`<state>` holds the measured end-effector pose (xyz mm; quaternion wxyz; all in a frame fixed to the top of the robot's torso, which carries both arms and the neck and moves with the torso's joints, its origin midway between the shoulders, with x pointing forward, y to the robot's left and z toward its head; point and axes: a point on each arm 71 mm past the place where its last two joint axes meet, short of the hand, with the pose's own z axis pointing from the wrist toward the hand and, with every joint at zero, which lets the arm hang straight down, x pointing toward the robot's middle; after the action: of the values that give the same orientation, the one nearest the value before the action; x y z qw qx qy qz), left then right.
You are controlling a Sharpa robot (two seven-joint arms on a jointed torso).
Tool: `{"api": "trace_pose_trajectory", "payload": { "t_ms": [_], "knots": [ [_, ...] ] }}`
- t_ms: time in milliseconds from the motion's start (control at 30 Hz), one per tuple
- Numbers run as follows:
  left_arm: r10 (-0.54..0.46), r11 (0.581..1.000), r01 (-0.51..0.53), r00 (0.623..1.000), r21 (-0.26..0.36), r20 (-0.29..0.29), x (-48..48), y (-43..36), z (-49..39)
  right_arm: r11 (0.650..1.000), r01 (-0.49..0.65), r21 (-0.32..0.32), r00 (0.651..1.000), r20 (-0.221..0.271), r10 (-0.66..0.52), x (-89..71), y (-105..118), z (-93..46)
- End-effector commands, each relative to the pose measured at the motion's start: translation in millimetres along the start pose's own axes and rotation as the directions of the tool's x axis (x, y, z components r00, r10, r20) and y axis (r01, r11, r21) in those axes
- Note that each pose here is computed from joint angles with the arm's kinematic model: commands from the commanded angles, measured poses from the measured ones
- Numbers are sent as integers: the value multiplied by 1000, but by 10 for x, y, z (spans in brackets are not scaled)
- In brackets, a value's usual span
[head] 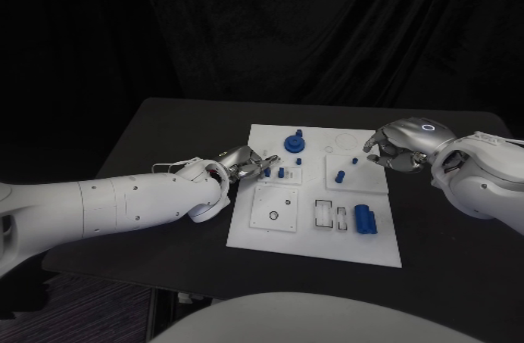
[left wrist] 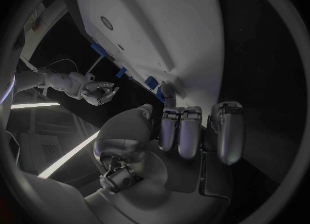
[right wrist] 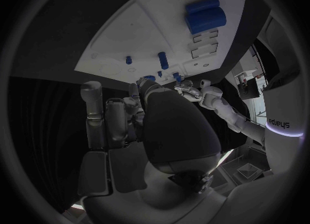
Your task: Assemble the parts on the task board
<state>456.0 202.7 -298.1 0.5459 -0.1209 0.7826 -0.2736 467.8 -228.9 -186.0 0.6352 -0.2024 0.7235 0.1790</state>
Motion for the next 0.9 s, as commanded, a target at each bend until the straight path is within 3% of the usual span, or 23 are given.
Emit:
{"api": "trace_pose_trajectory", "payload": {
  "t_ms": [33, 533, 900],
  "knots": [
    [-4, 1000, 4, 1000, -4, -15, 28, 0, -3, 1000, -11, 20, 1000, -6, 11, 13, -10, -3],
    [-10, 1000, 9, 1000, 23, 25, -8, -9, -13, 1000, -15, 22, 1000, -6, 15, 20, -12, -3],
    [-7, 1000, 7, 1000, 18, 7, 5, -5, -9, 1000, -15, 23, 1000, -7, 15, 25, -16, -5]
  ]
}}
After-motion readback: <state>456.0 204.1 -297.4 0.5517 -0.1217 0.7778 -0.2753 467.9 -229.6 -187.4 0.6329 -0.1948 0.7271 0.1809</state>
